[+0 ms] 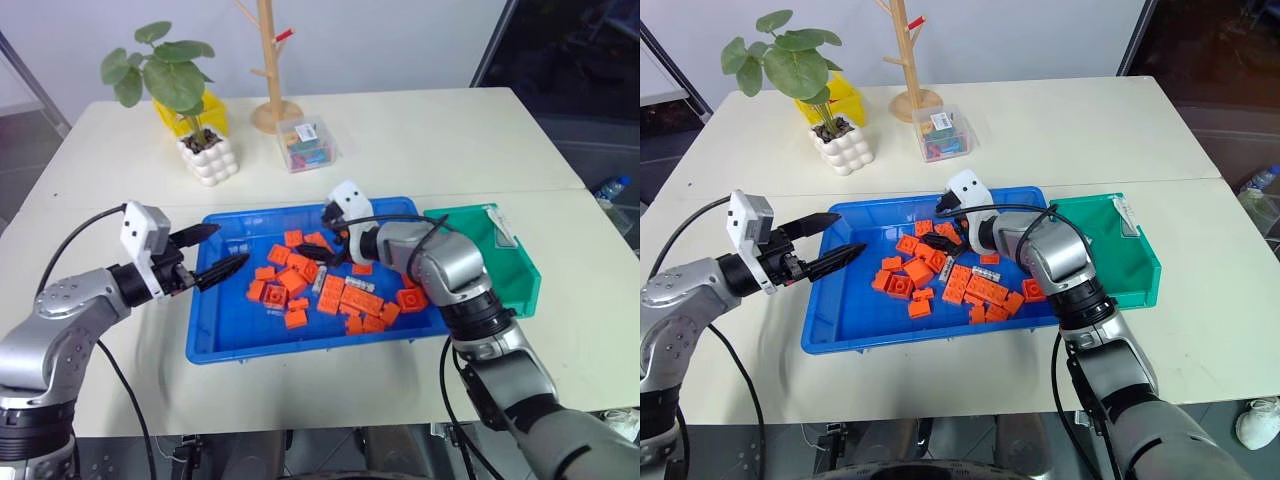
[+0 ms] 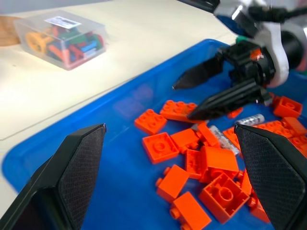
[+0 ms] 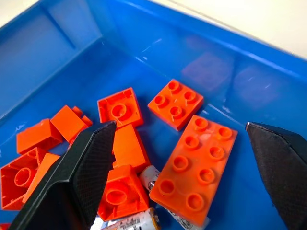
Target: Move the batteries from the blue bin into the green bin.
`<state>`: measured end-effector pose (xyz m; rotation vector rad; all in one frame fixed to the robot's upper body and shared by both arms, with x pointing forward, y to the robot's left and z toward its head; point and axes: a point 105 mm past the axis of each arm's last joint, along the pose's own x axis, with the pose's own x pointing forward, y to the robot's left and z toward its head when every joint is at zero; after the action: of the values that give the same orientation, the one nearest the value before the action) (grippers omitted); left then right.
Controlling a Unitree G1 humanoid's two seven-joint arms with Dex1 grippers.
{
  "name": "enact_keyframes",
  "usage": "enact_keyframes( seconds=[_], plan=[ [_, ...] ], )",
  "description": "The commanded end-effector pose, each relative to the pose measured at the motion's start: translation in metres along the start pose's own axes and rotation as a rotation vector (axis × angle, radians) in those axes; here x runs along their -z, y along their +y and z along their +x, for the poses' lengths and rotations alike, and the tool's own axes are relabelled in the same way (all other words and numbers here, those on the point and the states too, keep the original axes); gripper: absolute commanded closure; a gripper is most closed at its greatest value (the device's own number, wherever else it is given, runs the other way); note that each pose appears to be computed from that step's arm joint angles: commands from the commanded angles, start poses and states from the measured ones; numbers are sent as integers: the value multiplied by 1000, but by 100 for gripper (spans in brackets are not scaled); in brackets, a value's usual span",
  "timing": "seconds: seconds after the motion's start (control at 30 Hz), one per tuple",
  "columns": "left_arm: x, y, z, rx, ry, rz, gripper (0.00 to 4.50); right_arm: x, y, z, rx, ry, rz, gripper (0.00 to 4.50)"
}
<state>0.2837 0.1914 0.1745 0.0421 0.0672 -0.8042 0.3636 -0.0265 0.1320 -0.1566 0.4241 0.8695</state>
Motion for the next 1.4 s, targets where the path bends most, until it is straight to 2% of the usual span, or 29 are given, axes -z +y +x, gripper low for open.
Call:
enact_keyframes(
  seconds=[0.03, 0.13, 0.17, 0.23, 0.37, 0.63, 0.73, 0.93, 1.03, 1.13, 1.27, 1.4],
  plan=[
    [-13, -4, -2, 1, -50, 37, 0, -5, 2, 4, -7, -17, -37, 8],
    [-13, -4, -3, -8, -55, 38, 0, 2, -1, 6, -3, 7, -43, 8],
    [-14, -4, -3, -13, -57, 38, 0, 4, -2, 6, -3, 11, -43, 31],
    [-14, -3, -4, -19, -60, 39, 0, 6, -3, 6, -5, 17, -42, 92],
    [-14, -2, -4, -29, -65, 41, 0, 6, -2, 6, -8, 15, -36, 281],
    [-14, 0, -2, -33, -71, 42, 0, -8, 1, 4, -6, -27, -46, 281],
    [-13, 0, -2, -34, -69, 42, 0, -22, 4, 0, -15, -57, -56, 281],
    [-12, 1, -2, -32, -65, 40, 0, -67, 7, -22, -21, -158, -87, 281],
    [-12, 0, 0, -23, -66, 38, 0, -84, 1, -38, 4, -199, -103, 281],
    [-12, -3, 2, 4, -67, 36, 0, -94, -18, -63, 77, -217, -123, 281],
    [-18, -13, 6, 93, -63, 33, 0, -87, -55, -109, 224, -180, -144, 281],
    [-29, -16, 11, 149, -74, 47, 0, -81, -80, -150, 345, -158, -125, 281]
  ],
)
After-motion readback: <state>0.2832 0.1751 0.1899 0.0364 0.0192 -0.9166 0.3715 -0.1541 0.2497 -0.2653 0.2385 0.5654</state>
